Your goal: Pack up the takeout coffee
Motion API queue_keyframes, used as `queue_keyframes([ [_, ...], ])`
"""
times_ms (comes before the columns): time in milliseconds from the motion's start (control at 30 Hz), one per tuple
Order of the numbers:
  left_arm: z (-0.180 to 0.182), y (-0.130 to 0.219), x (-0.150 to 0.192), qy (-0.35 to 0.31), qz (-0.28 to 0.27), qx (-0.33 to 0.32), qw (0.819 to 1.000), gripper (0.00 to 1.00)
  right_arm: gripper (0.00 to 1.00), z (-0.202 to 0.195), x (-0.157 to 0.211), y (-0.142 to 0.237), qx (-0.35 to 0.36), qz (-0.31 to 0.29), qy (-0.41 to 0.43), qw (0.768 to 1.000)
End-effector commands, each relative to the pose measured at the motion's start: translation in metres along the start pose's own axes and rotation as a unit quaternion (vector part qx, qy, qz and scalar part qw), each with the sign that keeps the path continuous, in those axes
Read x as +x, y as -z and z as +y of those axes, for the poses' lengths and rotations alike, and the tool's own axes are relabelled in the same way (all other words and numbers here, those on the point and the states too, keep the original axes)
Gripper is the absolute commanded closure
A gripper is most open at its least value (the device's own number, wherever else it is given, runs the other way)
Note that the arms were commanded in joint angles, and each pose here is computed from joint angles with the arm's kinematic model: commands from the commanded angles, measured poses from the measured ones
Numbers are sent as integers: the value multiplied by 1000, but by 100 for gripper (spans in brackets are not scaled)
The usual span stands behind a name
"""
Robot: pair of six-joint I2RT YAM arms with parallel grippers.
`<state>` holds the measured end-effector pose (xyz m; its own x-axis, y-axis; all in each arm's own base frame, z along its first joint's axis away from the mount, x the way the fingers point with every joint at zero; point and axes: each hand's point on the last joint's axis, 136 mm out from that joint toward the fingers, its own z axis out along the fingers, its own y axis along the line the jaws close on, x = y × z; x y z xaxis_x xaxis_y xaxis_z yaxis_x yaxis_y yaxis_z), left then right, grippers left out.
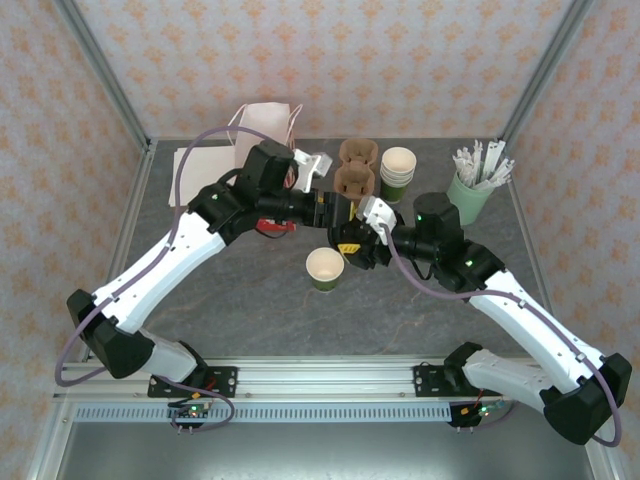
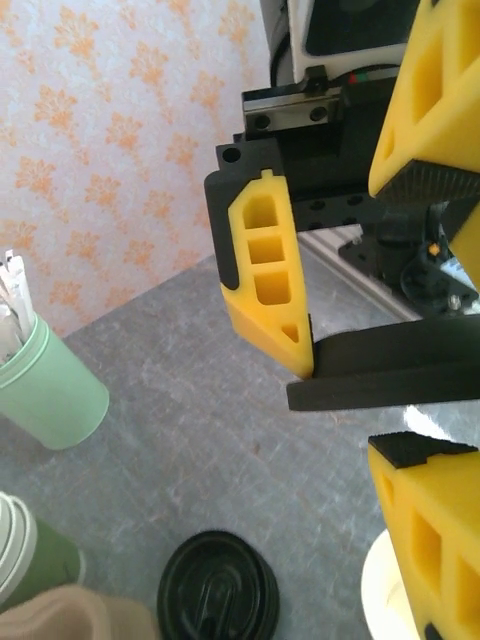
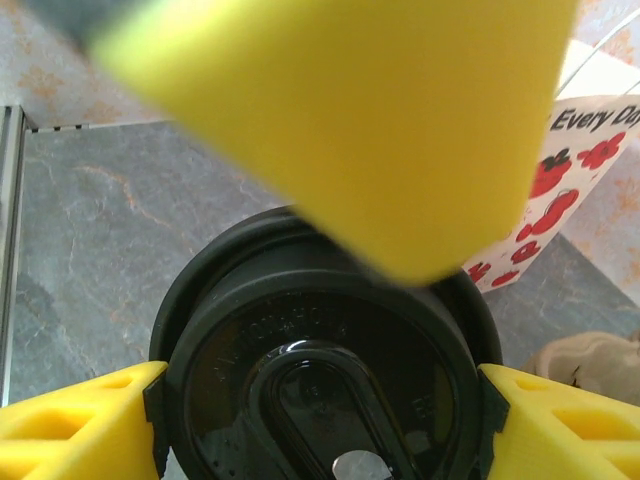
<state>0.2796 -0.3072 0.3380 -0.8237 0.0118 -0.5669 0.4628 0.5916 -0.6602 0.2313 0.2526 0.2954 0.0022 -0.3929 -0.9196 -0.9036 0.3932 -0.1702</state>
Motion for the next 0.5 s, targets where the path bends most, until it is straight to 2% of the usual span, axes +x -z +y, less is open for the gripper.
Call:
queue_keyframes([
  [0,12,21,-9,4,-44,-40,998,30,26,1,11,3,5,25,3,1000],
  [133,45,45,-13,44,-87,-103,990,22,26,3,28,0,5,64,-8,998],
  [267,81,66,-2,105,-120,-140,977,21,26,4,37,-4,14,103,-19,994],
  [467,116,64,40,161,-100,-164,968,21,26,5,49,-15,27,188,-35,981],
])
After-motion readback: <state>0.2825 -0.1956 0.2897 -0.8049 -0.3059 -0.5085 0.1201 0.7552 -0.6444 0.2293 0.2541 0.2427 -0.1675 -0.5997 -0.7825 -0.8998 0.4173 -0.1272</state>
